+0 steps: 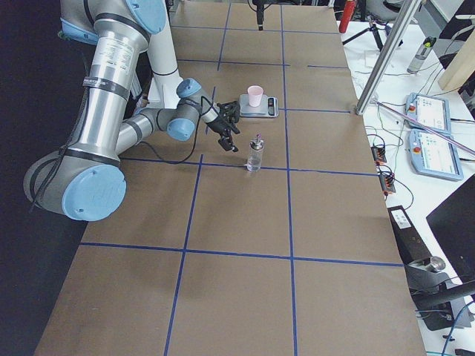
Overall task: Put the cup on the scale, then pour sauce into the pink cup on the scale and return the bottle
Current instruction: 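Move the right gripper to the glass sauce bottle while the left arm retracts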
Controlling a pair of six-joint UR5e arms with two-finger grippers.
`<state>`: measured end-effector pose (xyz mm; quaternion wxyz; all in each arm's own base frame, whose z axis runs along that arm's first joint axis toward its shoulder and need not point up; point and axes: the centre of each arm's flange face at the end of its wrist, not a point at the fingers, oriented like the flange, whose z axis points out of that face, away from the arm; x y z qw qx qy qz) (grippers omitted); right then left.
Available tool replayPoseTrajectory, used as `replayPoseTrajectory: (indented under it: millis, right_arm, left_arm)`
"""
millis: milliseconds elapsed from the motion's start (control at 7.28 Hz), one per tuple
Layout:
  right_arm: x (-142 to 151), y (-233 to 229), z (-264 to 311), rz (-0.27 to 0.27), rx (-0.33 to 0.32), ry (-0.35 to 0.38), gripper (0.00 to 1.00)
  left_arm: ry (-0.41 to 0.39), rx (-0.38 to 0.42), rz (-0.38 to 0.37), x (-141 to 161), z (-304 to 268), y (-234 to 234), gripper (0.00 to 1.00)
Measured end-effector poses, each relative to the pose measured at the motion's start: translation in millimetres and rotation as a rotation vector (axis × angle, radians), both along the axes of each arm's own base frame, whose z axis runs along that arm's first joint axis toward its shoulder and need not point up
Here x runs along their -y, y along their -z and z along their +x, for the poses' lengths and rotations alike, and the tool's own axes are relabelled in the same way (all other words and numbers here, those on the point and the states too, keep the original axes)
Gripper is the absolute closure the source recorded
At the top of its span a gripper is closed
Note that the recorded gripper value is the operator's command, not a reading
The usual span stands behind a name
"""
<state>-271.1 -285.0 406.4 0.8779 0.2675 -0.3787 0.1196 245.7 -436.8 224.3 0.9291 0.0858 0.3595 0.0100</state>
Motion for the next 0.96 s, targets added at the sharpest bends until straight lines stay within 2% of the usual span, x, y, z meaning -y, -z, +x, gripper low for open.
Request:
replayPoseTrajectory:
  millis: [275, 687, 961]
  right_arm:
    - [0.6, -13.2, -4.6, 0.043, 0.000, -0.022, 0.00]
    - [6.2, -29.3, -10.7, 0.077, -0.039, -0.066, 0.00]
    - [8.1, -33.2, -24.9, 0.107, -0.054, -0.081, 0.00]
  left_arm:
    - [-0.113, 0.115, 0.100, 14.9, -61.3, -56.0, 0.00]
    - [-0.262, 0.244, 0.250, 30.0, -164.2, -128.4, 0.00]
    - [-0.302, 0.291, 0.326, 42.6, -214.8, -192.0, 0.00]
